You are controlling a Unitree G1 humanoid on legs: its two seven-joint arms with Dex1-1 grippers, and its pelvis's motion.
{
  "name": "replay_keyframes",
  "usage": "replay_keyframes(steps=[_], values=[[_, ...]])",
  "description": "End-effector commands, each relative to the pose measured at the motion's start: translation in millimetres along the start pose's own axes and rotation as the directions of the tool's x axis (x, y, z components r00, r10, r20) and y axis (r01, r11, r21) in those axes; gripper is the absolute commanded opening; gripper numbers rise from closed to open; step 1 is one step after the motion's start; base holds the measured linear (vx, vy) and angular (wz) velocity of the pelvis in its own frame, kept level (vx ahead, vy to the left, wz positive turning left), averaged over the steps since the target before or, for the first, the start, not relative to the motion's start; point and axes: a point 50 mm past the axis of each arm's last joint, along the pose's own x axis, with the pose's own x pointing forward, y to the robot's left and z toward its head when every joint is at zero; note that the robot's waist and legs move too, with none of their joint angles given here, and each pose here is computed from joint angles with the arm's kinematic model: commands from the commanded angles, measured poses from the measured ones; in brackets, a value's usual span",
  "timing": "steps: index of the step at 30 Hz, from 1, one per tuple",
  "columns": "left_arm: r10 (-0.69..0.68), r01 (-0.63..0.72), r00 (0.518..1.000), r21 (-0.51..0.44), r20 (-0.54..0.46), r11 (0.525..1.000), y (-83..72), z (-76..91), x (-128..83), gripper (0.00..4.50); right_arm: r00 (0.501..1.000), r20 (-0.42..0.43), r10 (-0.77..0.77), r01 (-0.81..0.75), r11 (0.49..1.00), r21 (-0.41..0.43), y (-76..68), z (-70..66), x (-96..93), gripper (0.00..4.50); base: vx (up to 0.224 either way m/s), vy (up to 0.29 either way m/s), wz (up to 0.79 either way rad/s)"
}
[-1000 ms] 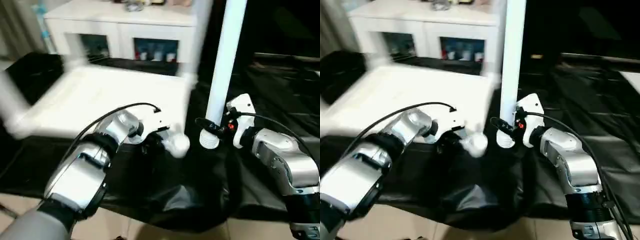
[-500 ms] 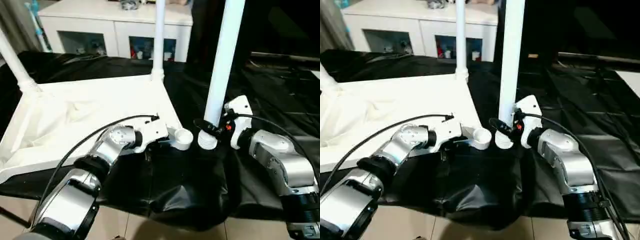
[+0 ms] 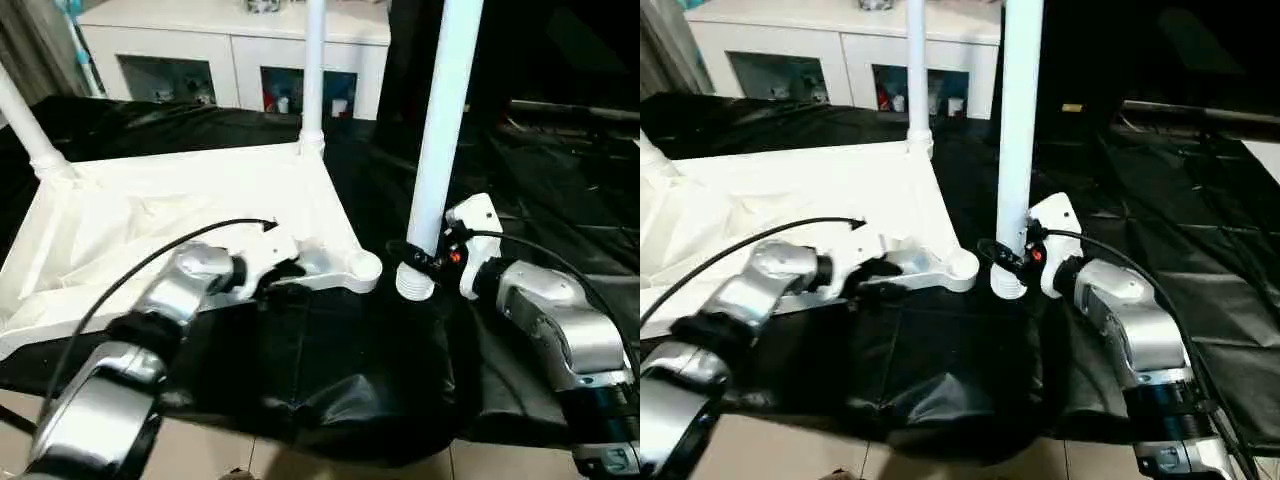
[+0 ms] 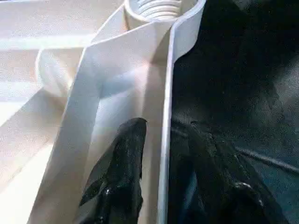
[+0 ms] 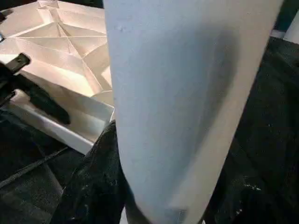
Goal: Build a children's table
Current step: Insert table leg to table base
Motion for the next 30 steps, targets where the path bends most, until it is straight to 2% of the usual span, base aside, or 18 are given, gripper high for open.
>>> replay_keyframes(steps=[1, 6, 7, 10, 12, 15, 18, 19, 21, 23, 27, 30], values=[[0.007, -0.007, 1.0, -0.014, 0.017, 1.0, 1.1, 2.8, -4, 1.51, 1.0, 0.021, 0.007, -0.007, 1.0, -0.024, -1.5, 6.7, 1.7, 1.84, 0.0, 0.0, 0.0], [0.001, 0.0, 0.999, -0.031, 0.035, 1.0, -1.4, 2.2, -2, 1.37, 1.0, 0.019, 0.015, -0.015, 1.0, -0.027, 0.0, 6.4, 4.2, 1.84, 0.0, 0.0, 0.0], [0.003, -0.001, 0.999, -0.04, 0.046, 0.999, -2.5, 2.6, -1, 1.08, 1.0, 0.019, 0.016, -0.015, 1.0, -0.027, 0.0, 6.7, 4.5, 1.84, 0.0, 0.0, 0.0], [-0.001, 0.004, 0.998, -0.055, 0.067, 0.998, -5.0, 3.4, 0, 1.03, 1.0, 0.021, 0.018, -0.017, 0.999, -0.028, 0.0, 6.8, 4.6, 1.84, 0.0, 0.0, 0.0], [-0.012, 0.015, 0.998, -0.047, 0.061, 0.999, -6.7, 2.5, 1, 0.65, 1.0, 0.02, 0.018, -0.017, 0.999, -0.028, -0.1, 6.5, 4.5, 1.84, 0.0, 0.0, 0.0], [-0.04, 0.042, 0.998, -0.038, 0.042, 0.998, -10.5, 0.2, 3, 0.6, 1.0, 0.022, 0.018, -0.017, 1.0, -0.026, -0.1, 6.5, 4.8, 1.84, 0.0, 0.0, 0.0], [-0.045, 0.047, 0.998, -0.042, 0.045, 0.998, -11.8, 0.8, 4, 0.21, 0.999, 0.027, 0.021, -0.02, 1.0, -0.023, 0.3, 7.7, 6.1, 1.84, 0.0, 0.0, 0.0], [-0.057, 0.058, 0.998, -0.038, 0.031, 0.998, -13.3, -0.4, 5, 0.21, 0.998, 0.052, 0.031, -0.032, 0.999, 0.015, 1.8, 11.4, 8.8, 1.84, 0.0, 0.0, 0.0], [-0.064, 0.064, 0.998, -0.035, 0.023, 0.997, -14.0, -1.3, 5, 0.21, 0.997, 0.063, 0.035, -0.037, 0.999, 0.033, 2.5, 13.0, 9.8, 1.84, 0.0, 0.0, 0.0], [-0.11, 0.109, 0.994, -0.028, -0.016, 0.994, -21.9, -7.0, 7, 0.05, 0.994, 0.083, 0.068, -0.077, 0.992, 0.103, 6.8, 17.7, 14.6, 1.84, 0.0, 0.0, 0.0], [-0.176, 0.175, 0.982, -0.017, -0.061, 0.984, -36.0, -11.8, 10, 0.0, 0.991, 0.072, 0.111, -0.119, 0.987, 0.107, 10.5, 19.3, 20.0, 1.84, 0.0, 0.0, 0.0], [-0.181, 0.18, 0.98, -0.012, -0.079, 0.984, -38.4, -12.6, 11, 0.0, 0.989, 0.075, 0.126, -0.135, 0.984, 0.12, 10.7, 21.7, 22.8, 1.84, 0.0, 0.0, 0.0]])
